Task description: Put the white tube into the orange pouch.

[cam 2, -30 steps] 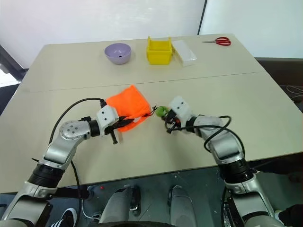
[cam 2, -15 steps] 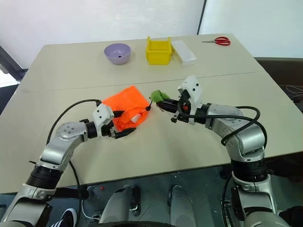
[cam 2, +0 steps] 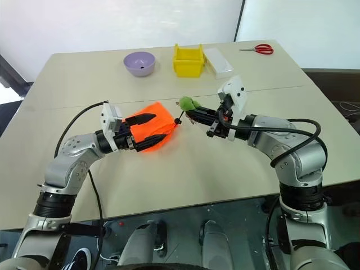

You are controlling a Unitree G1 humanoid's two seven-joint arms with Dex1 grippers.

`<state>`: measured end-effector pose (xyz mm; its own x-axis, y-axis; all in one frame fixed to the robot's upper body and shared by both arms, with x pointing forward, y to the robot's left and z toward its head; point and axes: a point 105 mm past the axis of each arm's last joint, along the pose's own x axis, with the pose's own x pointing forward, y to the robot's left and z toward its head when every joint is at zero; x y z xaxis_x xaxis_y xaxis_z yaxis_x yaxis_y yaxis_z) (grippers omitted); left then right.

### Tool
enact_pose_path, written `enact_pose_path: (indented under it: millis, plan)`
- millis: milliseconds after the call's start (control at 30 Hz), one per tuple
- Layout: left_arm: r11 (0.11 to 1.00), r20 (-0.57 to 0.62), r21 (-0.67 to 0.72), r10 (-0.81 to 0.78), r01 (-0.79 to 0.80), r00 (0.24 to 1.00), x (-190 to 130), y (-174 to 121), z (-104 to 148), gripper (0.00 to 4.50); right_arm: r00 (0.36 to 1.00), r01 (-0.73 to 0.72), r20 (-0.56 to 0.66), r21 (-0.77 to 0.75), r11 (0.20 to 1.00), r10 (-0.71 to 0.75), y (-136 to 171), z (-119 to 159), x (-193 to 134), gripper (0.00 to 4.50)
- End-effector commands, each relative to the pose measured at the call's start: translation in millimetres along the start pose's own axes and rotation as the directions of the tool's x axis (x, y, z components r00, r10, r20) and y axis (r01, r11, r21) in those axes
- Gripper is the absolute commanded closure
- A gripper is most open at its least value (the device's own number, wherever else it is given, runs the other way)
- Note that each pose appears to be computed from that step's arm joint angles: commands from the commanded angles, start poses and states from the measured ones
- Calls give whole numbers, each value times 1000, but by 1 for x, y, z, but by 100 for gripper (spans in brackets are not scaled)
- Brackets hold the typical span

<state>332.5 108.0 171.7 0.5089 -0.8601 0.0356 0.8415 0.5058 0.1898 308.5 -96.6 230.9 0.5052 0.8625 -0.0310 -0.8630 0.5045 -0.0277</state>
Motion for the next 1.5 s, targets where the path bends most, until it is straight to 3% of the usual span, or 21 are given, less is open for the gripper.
enact_pose_path:
  millis: [33,200,333,600,933,1033,1167,1500]
  plan:
    - [989,4,140,36,-36,999,17,1,3,24,997,-23,73,-42,999,26,9,22,1,450]
    - [988,122,138,55,-71,991,42,-26,11,24,995,-25,95,-34,999,28,14,29,10,450]
    - [984,131,122,114,-130,985,48,-35,7,24,996,-19,92,-31,999,22,16,27,17,450]
    - [930,123,106,339,-352,933,51,-27,1,24,995,-40,85,-37,999,43,19,26,19,450]
    - [923,120,101,360,-372,925,61,-30,-2,24,996,-49,77,-36,998,52,21,23,22,450]
    - [921,122,92,366,-378,922,61,-29,-2,104,996,-48,71,-38,998,51,21,22,22,450]
    - [911,102,112,388,-398,916,60,-26,-5,297,996,-50,72,-36,998,52,21,21,22,450]
    - [922,105,92,366,-375,925,62,-30,-6,297,997,-49,65,-40,998,51,21,20,22,450]
